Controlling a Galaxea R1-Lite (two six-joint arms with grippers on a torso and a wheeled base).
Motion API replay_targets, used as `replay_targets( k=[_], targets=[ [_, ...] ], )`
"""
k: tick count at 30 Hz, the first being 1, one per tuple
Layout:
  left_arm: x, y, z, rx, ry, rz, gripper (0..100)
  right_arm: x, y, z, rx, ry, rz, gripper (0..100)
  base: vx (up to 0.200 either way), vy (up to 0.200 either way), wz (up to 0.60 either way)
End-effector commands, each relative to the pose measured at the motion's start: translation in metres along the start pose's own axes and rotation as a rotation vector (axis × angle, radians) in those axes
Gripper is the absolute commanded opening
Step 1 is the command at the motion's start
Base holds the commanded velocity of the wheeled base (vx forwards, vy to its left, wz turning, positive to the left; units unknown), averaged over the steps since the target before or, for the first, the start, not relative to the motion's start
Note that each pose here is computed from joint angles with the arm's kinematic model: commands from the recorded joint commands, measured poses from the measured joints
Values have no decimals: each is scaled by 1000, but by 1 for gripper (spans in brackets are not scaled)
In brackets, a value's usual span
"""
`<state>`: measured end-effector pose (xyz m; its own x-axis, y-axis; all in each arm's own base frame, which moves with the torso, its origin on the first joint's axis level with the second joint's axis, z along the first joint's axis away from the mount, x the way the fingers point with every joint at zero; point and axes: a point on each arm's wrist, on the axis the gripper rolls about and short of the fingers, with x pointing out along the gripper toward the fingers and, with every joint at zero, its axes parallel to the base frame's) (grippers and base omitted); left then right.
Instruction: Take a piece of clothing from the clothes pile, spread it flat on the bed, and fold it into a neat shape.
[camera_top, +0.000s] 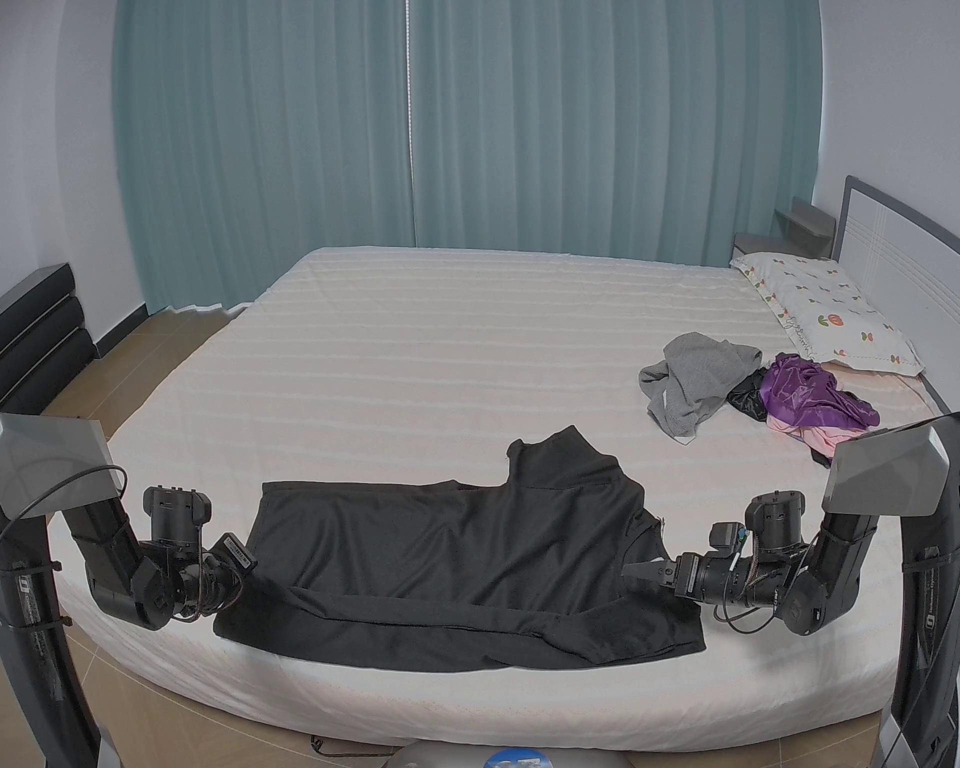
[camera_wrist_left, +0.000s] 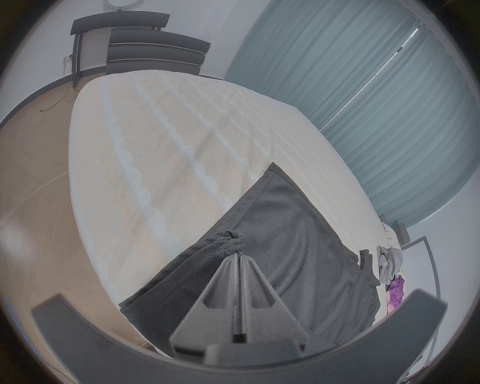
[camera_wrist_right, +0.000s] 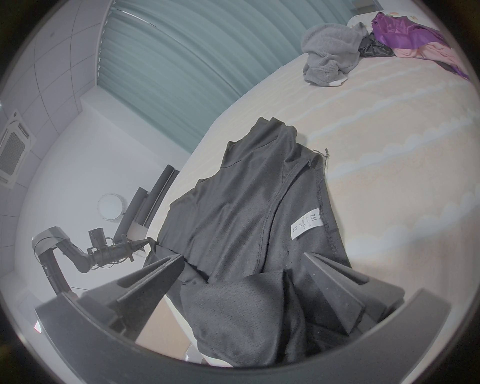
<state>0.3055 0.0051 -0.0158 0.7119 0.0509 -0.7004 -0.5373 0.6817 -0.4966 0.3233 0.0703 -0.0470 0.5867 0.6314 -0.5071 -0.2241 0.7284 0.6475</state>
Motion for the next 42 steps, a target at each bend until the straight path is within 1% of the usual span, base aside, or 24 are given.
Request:
replay_targets(
  k=[1,8,10,14,15,16,17,19,20,29,30,33,37,42],
  targets=[
    [0,1,0,-9,0,4,0,2,-3,-1,-5,13,17,100,0,0,0],
    [3,2,-1,-22,4,10,0,6,-4,1,-14,20,22,100,0,0,0],
    [2,2,-1,-22,3,9,0,8,-5,1,-41,18,24,100,0,0,0],
    [2,3,-1,-22,4,12,0,11,-6,0,-57,27,20,100,0,0,0],
    [2,3,-1,-22,4,12,0,11,-7,-1,-88,34,15,100,0,0,0],
    [2,3,-1,-22,4,12,0,11,-7,-1,-88,34,15,100,0,0,0],
    [2,2,-1,-22,3,11,0,11,-9,-5,-139,49,9,100,0,0,0],
    [2,2,-1,-22,3,11,0,11,-9,-5,-146,52,8,100,0,0,0],
    [2,3,-1,-22,4,12,0,14,-11,-9,-201,67,-10,100,0,0,0],
    [3,2,-1,-19,3,11,0,19,-10,-14,-228,79,-37,100,0,0,0],
    [3,3,-1,-19,3,13,0,19,-10,-14,-229,77,-44,0,0,0,0],
    [4,2,-1,-17,3,13,0,19,-11,-13,-231,63,-74,0,0,0,0],
    [5,3,-2,-11,7,16,0,11,-9,-4,-216,33,-71,0,0,0,0],
    [3,3,-1,-13,1,16,0,4,-8,2,-142,6,-70,0,0,0,0]
  ],
)
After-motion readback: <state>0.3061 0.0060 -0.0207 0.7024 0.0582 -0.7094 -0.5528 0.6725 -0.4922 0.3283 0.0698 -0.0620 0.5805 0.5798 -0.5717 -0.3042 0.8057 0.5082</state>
